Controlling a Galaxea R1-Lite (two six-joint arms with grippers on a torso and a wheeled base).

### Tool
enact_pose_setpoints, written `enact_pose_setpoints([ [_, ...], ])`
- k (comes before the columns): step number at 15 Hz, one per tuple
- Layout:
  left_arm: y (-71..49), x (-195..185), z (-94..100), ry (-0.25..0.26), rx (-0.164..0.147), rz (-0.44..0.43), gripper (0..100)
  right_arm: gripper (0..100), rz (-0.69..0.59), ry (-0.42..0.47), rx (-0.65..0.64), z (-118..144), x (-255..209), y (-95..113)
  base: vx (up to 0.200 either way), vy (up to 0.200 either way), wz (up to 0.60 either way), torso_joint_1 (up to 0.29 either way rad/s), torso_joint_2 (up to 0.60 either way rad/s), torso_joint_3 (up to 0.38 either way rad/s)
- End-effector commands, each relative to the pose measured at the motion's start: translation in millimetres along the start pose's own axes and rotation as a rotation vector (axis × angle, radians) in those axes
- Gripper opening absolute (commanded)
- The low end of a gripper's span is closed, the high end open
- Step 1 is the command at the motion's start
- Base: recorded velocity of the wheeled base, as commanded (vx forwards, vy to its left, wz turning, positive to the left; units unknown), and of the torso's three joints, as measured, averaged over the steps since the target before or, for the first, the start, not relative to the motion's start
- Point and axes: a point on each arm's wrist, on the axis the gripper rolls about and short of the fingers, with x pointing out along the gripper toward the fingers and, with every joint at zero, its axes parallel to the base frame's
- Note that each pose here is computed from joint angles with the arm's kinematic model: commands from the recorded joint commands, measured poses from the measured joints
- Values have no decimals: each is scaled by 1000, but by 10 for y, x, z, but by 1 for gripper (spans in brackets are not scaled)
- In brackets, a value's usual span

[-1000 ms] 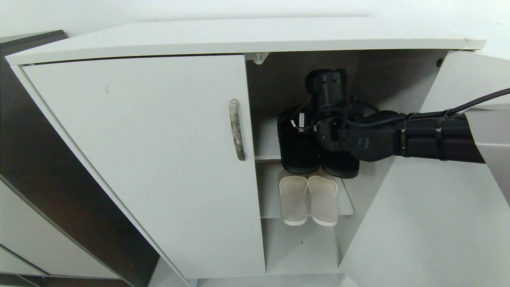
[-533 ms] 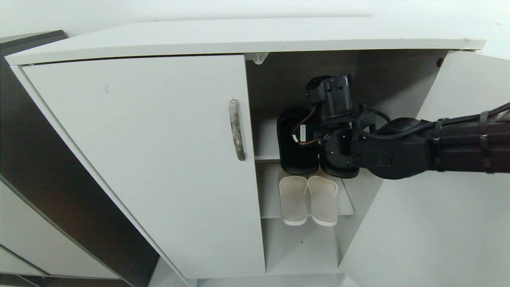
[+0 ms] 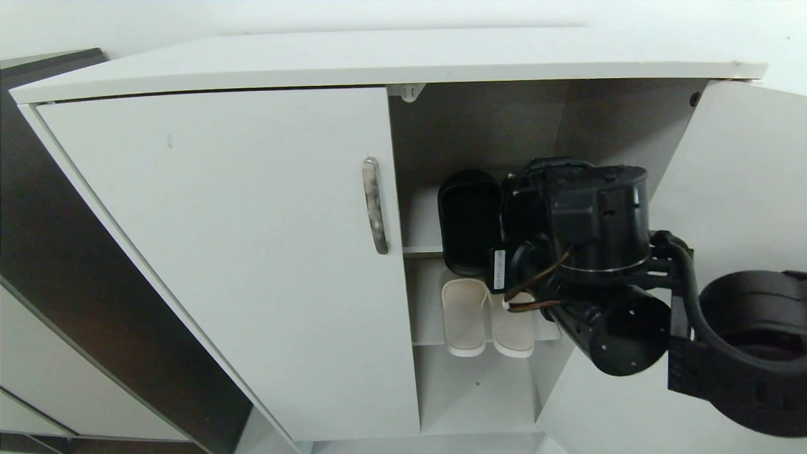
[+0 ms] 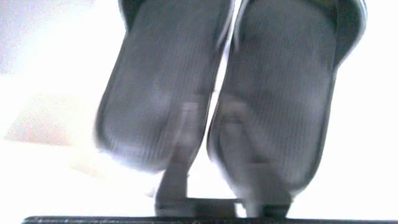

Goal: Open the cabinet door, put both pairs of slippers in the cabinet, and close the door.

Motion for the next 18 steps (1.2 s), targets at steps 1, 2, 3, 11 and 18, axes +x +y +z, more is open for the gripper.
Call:
enact_pose_setpoints([
  [1,0,1,0,1,0,0,0,0,28,-7,2,-85,-177,-83,0,0,0,0,0,0],
  [2,0,1,0,1,-2,0,0,0,30,-14,8,-92,-171,-79,0,0,0,0,0,0],
  [3,0,1,0,1,-2,2,0,0,32,-24,14,-93,-165,-73,0,0,0,0,0,0],
  [11,0,1,0,1,0,0,0,0,29,-19,3,-202,-128,-65,0,0,0,0,0,0],
  [18,0,1,0,1,0,0,0,0,37,-39,-7,-283,-75,-53,-86,0,0,2,2,0],
])
